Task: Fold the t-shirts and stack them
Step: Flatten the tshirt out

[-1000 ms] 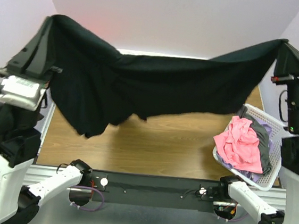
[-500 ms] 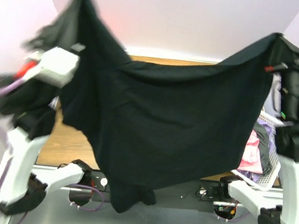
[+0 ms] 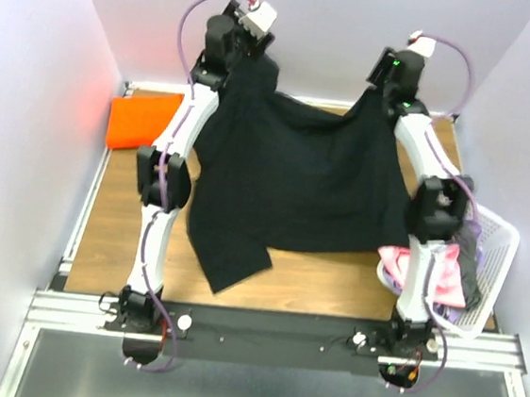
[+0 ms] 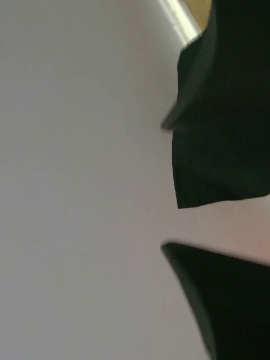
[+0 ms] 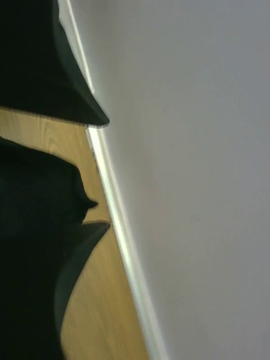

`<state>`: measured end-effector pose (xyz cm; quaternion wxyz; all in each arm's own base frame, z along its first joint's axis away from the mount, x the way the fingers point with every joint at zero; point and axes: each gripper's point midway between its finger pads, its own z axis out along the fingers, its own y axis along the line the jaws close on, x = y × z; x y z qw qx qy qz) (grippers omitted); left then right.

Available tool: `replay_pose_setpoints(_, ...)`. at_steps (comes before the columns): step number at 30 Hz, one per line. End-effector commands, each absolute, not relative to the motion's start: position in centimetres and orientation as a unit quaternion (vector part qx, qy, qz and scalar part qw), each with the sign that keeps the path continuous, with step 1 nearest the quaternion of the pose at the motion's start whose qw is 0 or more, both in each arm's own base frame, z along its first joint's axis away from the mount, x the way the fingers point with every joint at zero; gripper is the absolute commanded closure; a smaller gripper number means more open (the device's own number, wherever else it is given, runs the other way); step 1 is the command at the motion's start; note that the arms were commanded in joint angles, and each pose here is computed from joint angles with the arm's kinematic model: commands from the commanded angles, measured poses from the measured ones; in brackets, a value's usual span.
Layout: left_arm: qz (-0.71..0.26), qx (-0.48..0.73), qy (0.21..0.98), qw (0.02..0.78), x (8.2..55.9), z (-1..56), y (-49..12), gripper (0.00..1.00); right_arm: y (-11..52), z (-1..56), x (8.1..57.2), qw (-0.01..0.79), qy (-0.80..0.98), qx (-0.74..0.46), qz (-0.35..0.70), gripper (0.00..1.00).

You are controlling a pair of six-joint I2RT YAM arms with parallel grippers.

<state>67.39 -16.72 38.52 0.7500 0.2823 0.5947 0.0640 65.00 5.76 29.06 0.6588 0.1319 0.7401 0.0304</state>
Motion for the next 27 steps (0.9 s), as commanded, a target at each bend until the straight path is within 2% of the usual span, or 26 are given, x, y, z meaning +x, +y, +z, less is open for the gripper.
replay_pose_setpoints(1,0.058,0.229,0.608,0.758,66.8,41.1,-15.7,0.02,3.1,26.9,68.0,0.631,0.76,0.155,0.004,0.15)
replay_pose_setpoints(2,0.055,0.222,0.592,0.773,66.3,42.3,-15.7,0.02,3.2,26.3,68.1,0.626,0.765,0.15,0.002,0.12)
replay_pose_setpoints(3,0.05,0.229,0.618,0.751,66.5,38.3,-15.8,0.02,3.4,25.9,68.1,0.623,0.769,0.143,0.003,0.09)
replay_pose_setpoints(4,0.046,0.218,0.6,0.768,64.7,41.2,-15.4,0.02,3.3,25.1,67.6,0.614,0.776,0.144,0.003,0.04)
replay_pose_setpoints(6,0.038,0.214,0.598,0.772,62.8,41.2,-15.2,0.02,3.5,24.5,67.0,0.606,0.783,0.143,0.009,0.0)
replay_pose_setpoints(8,0.027,0.209,0.6,0.772,61.6,41.2,-15.0,0.02,3.7,23.6,65.5,0.591,0.794,0.141,0.01,0.0)
replay_pose_setpoints(9,0.019,0.215,0.617,0.757,61.1,38.9,-15.2,0.02,3.6,23.6,65.2,0.593,0.793,0.141,0.011,0.0)
replay_pose_setpoints(11,0.003,0.211,0.614,0.761,59.3,39.6,-15.2,0.02,3.7,22.5,63.4,0.581,0.801,0.143,0.015,0.0)
replay_pose_setpoints(12,-0.004,0.214,0.634,0.743,58.8,36.8,-15.2,0.02,4.1,22.9,63.0,0.587,0.797,0.139,0.027,0.0)
replay_pose_setpoints(14,-0.016,0.207,0.63,0.748,57.0,37.1,-15.0,0.02,4.4,22.0,61.3,0.578,0.805,0.133,0.032,0.0)
replay_pose_setpoints(15,-0.032,0.197,0.651,0.733,56.4,34.5,-15.0,0.02,5.1,21.8,60.8,0.577,0.806,0.127,0.045,0.0)
replay_pose_setpoints(18,-0.051,0.169,0.656,0.734,54.5,34.1,-14.5,0.02,6.3,21.0,59.4,0.567,0.814,0.113,0.062,0.0)
replay_pose_setpoints(19,-0.063,0.156,0.675,0.718,53.8,31.7,-14.4,0.02,7.1,20.5,58.4,0.561,0.819,0.105,0.067,0.0)
replay_pose_setpoints(21,-0.073,0.128,0.679,0.719,52.6,31.3,-13.8,0.02,8.0,19.8,57.2,0.553,0.825,0.094,0.07,0.0)
replay_pose_setpoints(22,-0.076,0.119,0.697,0.703,52.0,28.9,-13.6,0.02,8.9,19.3,56.1,0.546,0.83,0.087,0.075,0.0)
replay_pose_setpoints(27,-0.102,0.038,0.732,0.672,49.3,24.8,-12.3,0.02,11.9,17.1,52.5,0.516,0.847,0.064,0.114,0.0)
